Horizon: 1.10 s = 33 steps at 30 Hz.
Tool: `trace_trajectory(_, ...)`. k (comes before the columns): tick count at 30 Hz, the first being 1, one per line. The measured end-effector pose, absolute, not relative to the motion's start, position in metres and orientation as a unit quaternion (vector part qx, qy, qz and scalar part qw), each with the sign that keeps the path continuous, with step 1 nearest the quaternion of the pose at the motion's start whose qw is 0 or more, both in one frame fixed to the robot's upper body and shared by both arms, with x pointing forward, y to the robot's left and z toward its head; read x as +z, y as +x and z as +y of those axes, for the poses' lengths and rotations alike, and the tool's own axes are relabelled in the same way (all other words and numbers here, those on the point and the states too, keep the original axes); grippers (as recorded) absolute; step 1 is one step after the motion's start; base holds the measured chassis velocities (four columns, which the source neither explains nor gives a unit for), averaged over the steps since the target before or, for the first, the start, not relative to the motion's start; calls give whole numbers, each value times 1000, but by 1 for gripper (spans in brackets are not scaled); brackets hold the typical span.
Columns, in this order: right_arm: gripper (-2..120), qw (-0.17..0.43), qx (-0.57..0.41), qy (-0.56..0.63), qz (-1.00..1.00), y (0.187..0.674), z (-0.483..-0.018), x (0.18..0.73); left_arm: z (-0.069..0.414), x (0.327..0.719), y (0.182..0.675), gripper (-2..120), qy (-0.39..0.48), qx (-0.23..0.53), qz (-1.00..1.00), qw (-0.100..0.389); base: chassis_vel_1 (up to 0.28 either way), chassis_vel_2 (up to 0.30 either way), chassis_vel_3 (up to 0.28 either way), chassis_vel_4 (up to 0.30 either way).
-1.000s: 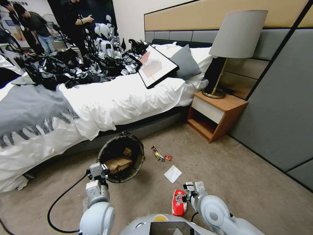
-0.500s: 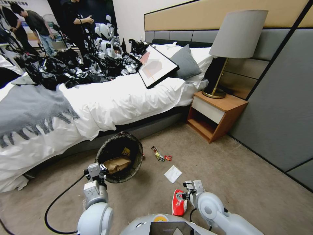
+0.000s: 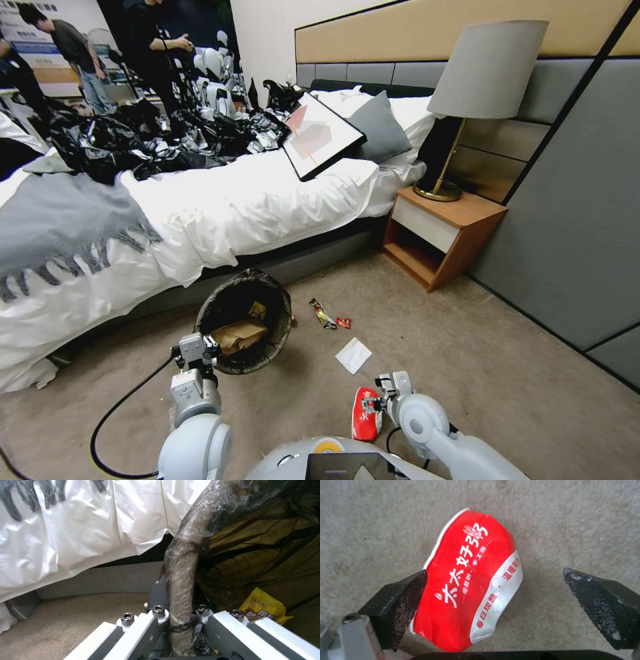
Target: Pick up the trash bin, then pick up the garbage from the floor and place it into the trash bin.
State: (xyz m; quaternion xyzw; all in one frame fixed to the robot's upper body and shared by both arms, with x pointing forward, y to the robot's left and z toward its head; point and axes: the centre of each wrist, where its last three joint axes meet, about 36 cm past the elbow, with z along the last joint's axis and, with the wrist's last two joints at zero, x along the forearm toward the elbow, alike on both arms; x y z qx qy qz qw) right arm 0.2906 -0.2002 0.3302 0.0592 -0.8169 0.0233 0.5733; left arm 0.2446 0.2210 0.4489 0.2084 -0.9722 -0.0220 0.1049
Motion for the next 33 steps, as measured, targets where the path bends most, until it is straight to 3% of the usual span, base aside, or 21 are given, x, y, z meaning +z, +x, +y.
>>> trace_trajectory(6,100,576,26,60,-815,290,-199,322,222,449,245,0,209,-24,-972,105,0,0,0,0)
trace_trajectory(13,90,581,24,64,-811,289,-194,314,223,449,244,0,210,-24,-972,105,0,0,0,0)
trace_trajectory(17,81,584,22,68,-808,286,-190,310,222,449,244,0,210,-24,-972,105,0,0,0,0)
trace_trajectory(29,30,580,31,71,-811,284,-188,307,222,450,245,0,211,-23,-972,102,0,0,0,0)
trace_trajectory(33,22,578,34,70,-813,284,-189,306,222,450,245,0,211,-23,-972,102,0,0,0,0)
